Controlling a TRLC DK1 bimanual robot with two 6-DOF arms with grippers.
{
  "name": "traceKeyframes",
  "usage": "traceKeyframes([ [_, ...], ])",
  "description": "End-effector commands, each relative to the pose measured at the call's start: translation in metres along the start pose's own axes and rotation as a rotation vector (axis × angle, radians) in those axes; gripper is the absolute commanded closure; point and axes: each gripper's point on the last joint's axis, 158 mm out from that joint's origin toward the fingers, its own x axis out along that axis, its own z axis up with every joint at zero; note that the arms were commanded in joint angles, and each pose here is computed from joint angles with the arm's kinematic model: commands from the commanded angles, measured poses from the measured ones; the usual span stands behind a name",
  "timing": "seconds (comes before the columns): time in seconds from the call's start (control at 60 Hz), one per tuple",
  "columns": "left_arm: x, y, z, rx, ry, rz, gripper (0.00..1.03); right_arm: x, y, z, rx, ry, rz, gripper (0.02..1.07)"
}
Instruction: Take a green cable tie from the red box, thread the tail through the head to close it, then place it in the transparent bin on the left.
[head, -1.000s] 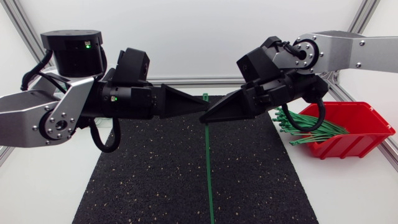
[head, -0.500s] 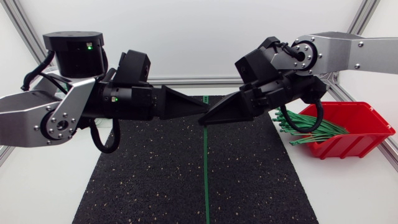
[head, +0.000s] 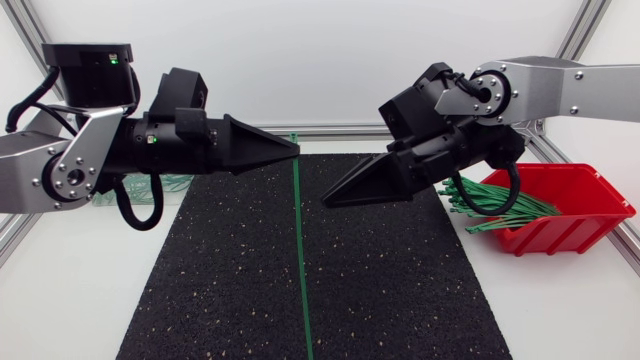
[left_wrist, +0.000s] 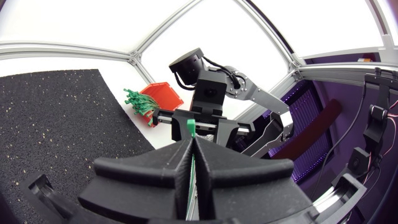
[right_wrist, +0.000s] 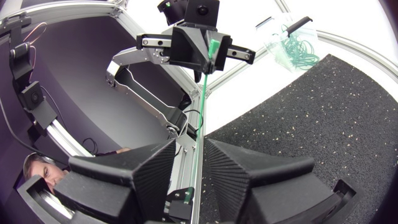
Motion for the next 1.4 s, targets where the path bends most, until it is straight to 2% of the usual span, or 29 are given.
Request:
traceKeyframes([
  [0.0,-0.009,-0.014,0.012,0.018,-0.014,-0.021,0.99,-0.005,-0.003,-0.003,-0.014,0.008,-0.035,0.47],
  [0.033,-0.011,-0.013,0.012,0.016,-0.014,-0.022,0.99,-0.006,-0.01,-0.009,-0.045,0.04,-0.081,0.32],
  [0.067,-0.013,-0.011,0.012,0.01,-0.013,-0.021,0.99,-0.007,-0.017,-0.015,-0.041,0.071,-0.119,0.11],
  [0.083,-0.014,-0.011,0.013,0.009,-0.014,-0.02,0.99,-0.007,-0.018,-0.016,-0.036,0.078,-0.127,0.04],
  [0.3,-0.024,-0.001,0.016,0.01,-0.023,-0.006,0.99,-0.031,-0.043,-0.028,-0.066,0.122,-0.268,0.05],
  [0.417,-0.025,0.006,0.014,0.019,-0.011,0.008,0.99,-0.046,-0.065,-0.054,-0.029,0.266,-0.414,0.05],
  [0.667,-0.024,0.02,0.013,0.044,-0.017,0.049,0.99,-0.055,-0.066,-0.063,-0.01,0.283,-0.429,0.05],
  [0.733,-0.025,0.023,0.015,0.044,-0.018,0.058,0.99,-0.06,-0.069,-0.067,-0.103,0.296,-0.424,0.05],
  [0.8,-0.026,0.024,0.014,0.046,-0.017,0.065,0.99,-0.068,-0.083,-0.067,-0.172,0.293,-0.487,0.05],
  [1.033,-0.029,0.024,0.015,0.057,-0.018,0.079,0.99,-0.084,-0.117,-0.083,-0.268,0.385,-0.636,0.05],
  [1.15,-0.029,0.024,0.014,0.061,-0.017,0.088,0.99,-0.077,-0.12,-0.09,-0.299,0.453,-0.686,0.05],
  [1.183,-0.029,0.025,0.014,0.06,-0.017,0.09,0.99,-0.076,-0.123,-0.096,-0.276,0.482,-0.697,0.08],
  [1.217,-0.029,0.024,0.014,0.062,-0.017,0.091,0.99,-0.072,-0.12,-0.101,-0.275,0.504,-0.682,0.18],
  [1.233,-0.029,0.024,0.014,0.062,-0.018,0.094,0.99,-0.072,-0.12,-0.102,-0.277,0.507,-0.685,0.2],
  [1.283,-0.027,0.024,0.014,0.062,-0.017,0.097,0.99,-0.073,-0.122,-0.099,-0.286,0.499,-0.714,0.19],
  [1.35,-0.027,0.025,0.014,0.059,-0.016,0.1,0.99,-0.072,-0.119,-0.097,-0.317,0.503,-0.735,0.06],
  [1.383,-0.026,0.024,0.014,0.06,-0.014,0.099,0.99,-0.073,-0.12,-0.096,-0.341,0.513,-0.748,0.06],
])
